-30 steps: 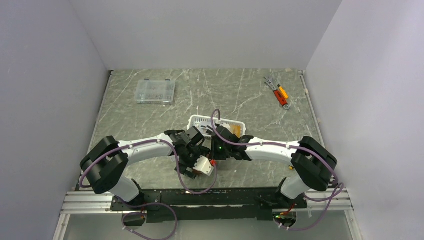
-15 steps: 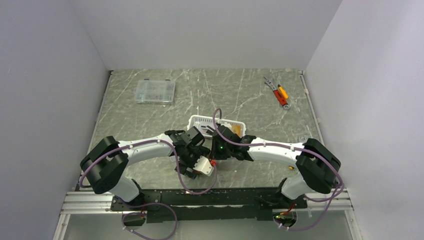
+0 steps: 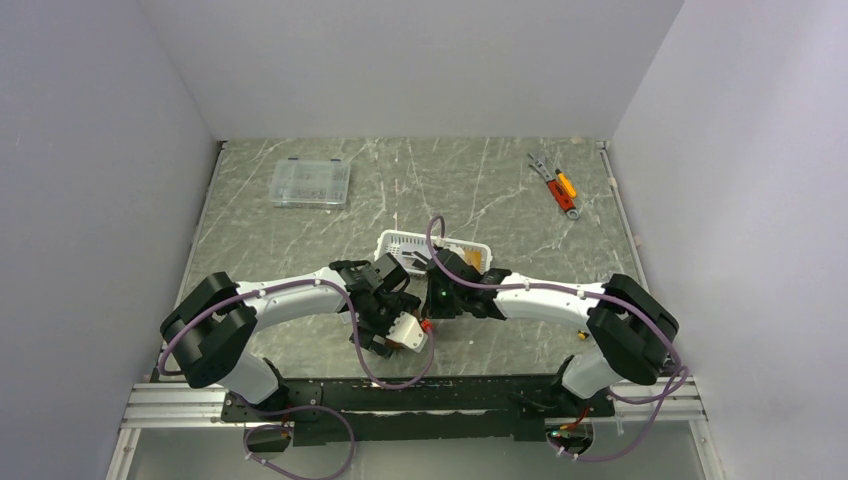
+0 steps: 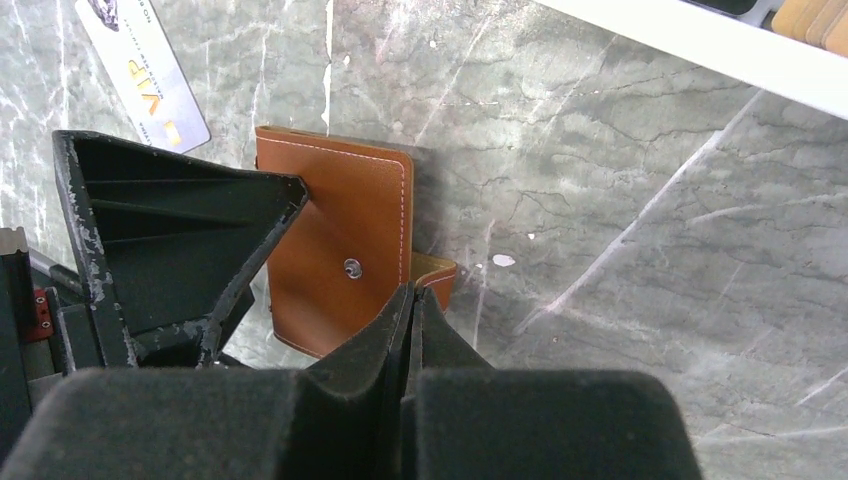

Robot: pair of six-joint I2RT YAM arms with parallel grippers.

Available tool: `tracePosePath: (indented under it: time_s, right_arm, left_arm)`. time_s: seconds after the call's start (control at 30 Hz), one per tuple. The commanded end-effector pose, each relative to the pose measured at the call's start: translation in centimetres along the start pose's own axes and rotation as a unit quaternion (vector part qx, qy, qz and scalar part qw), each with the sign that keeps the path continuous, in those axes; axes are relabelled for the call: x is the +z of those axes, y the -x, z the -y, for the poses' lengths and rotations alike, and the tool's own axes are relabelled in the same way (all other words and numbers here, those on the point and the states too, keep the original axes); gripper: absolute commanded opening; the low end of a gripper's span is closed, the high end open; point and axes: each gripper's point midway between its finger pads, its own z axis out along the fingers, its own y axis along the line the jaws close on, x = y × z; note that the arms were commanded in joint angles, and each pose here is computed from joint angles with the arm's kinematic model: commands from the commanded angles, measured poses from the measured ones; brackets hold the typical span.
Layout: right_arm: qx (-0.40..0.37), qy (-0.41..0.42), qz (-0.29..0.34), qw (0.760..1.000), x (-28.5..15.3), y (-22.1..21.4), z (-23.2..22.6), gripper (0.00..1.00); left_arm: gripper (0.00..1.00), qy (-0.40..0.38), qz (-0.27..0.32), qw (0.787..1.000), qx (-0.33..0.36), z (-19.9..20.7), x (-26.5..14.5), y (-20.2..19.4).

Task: Put the credit cards into the card holder
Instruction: Close the card holder at the center of the board.

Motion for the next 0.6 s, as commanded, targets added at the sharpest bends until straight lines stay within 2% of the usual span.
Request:
tracePosePath:
  time_s: [0.0, 0.2, 0.57]
  right_arm:
    - [0.011, 0.025, -0.009, 1.000, -0.2, 0.3, -1.1, 0.00]
    - [0.038, 0.107, -0.011, 0.993, -0.8, 0.4, -3.6, 0.00]
    - [0.059, 0.156, -0.024, 0.986, -0.8, -0.2, -3.9, 0.00]
  left_arm:
    - [0.99, -0.013, -0.020, 1.000, -0.014, 1.1, 0.5, -1.1]
    - [0.99, -0.004, -0.030, 0.999, -0.011, 0.8, 0.5, -1.4]
    - [0.99, 0.005, -0.034, 0.999, -0.014, 0.4, 0.7, -1.2]
